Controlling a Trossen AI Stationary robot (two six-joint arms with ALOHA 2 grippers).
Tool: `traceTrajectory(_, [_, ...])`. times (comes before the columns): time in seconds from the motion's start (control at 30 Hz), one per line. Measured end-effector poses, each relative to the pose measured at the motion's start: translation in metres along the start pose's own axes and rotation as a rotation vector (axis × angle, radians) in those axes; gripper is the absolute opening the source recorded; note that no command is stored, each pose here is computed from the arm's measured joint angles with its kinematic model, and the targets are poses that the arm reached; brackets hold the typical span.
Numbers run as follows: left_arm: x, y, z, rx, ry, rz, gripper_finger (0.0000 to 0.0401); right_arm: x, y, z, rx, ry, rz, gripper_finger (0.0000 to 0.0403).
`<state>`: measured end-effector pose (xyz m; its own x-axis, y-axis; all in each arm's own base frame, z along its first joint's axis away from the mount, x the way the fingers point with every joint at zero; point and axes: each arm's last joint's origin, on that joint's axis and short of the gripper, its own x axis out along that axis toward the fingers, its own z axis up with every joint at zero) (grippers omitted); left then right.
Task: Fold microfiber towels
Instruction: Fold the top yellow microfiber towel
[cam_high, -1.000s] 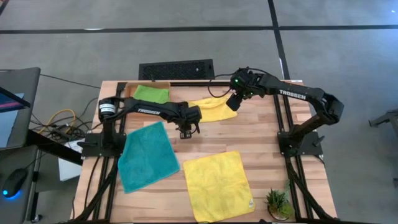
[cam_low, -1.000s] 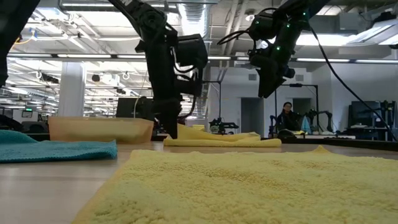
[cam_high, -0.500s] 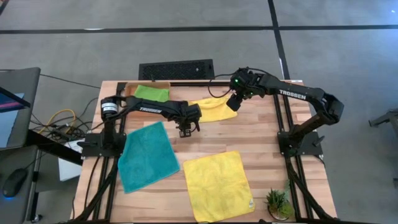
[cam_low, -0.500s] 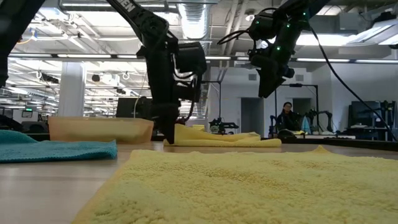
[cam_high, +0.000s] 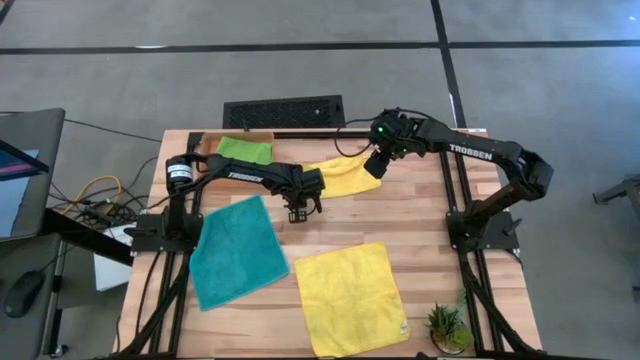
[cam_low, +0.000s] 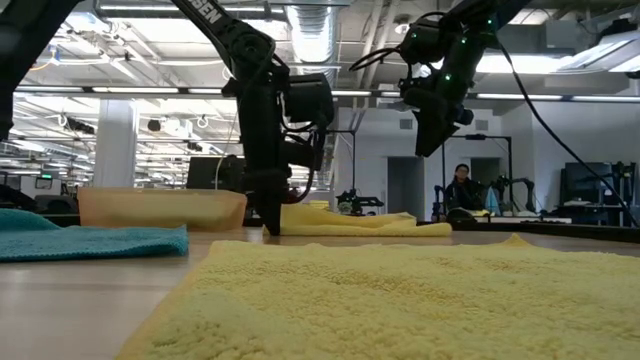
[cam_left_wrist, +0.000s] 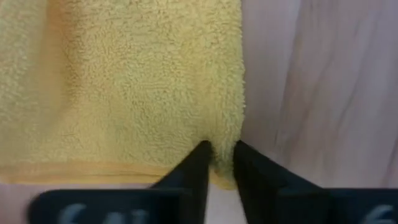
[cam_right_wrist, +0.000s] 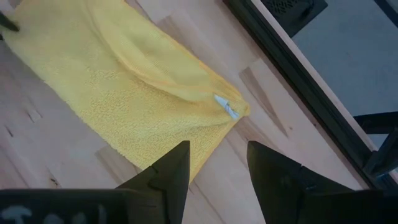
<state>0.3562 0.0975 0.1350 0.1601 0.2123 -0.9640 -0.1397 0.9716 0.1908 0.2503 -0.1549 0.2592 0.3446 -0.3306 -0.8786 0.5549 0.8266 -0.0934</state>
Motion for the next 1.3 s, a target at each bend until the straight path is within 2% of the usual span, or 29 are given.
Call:
traceTrajectory(0.03, [0.000, 0.000, 0.000, -0.012, 0.003, -0.007, 0.0031, 0.000, 0.000, 0.000, 0.000, 0.000, 0.000, 0.0182])
traceTrajectory(0.1, [-0.002, 0.000, -0.001, -0.040, 0.011, -0.016, 0.0011, 0.000, 0.000, -0.001, -0.008, 0.011, 0.000, 0.0182])
traceTrajectory(0.3, [-0.017, 0.002, 0.000, -0.035, 0.115, -0.007, 0.0003, -0.016, -0.002, -0.011, -0.013, 0.055, 0.000, 0.0182])
traceTrajectory(0.47, [-0.040, 0.008, 0.018, 0.018, 0.068, -0.005, 0.0002, -0.041, -0.004, -0.021, -0.011, 0.042, 0.000, 0.0182])
traceTrajectory(0.83, [-0.086, 0.021, 0.062, 0.214, -0.170, 0.020, 0.0000, -0.080, -0.005, -0.034, -0.006, -0.053, 0.010, 0.0182])
traceTrajectory(0.93, [-0.083, 0.022, 0.074, 0.235, -0.211, 0.033, 0.0000, -0.082, -0.004, -0.035, -0.010, -0.061, 0.013, 0.0182])
traceTrajectory(1.17, [-0.056, 0.020, 0.107, 0.256, -0.207, 0.052, 0.0000, -0.081, -0.002, -0.036, -0.017, -0.041, 0.016, 0.0182])
traceTrajectory(1.3, [-0.055, 0.022, 0.128, 0.276, -0.260, 0.060, 0.0000, -0.080, -0.002, -0.039, -0.020, -0.018, 0.014, 0.0182])
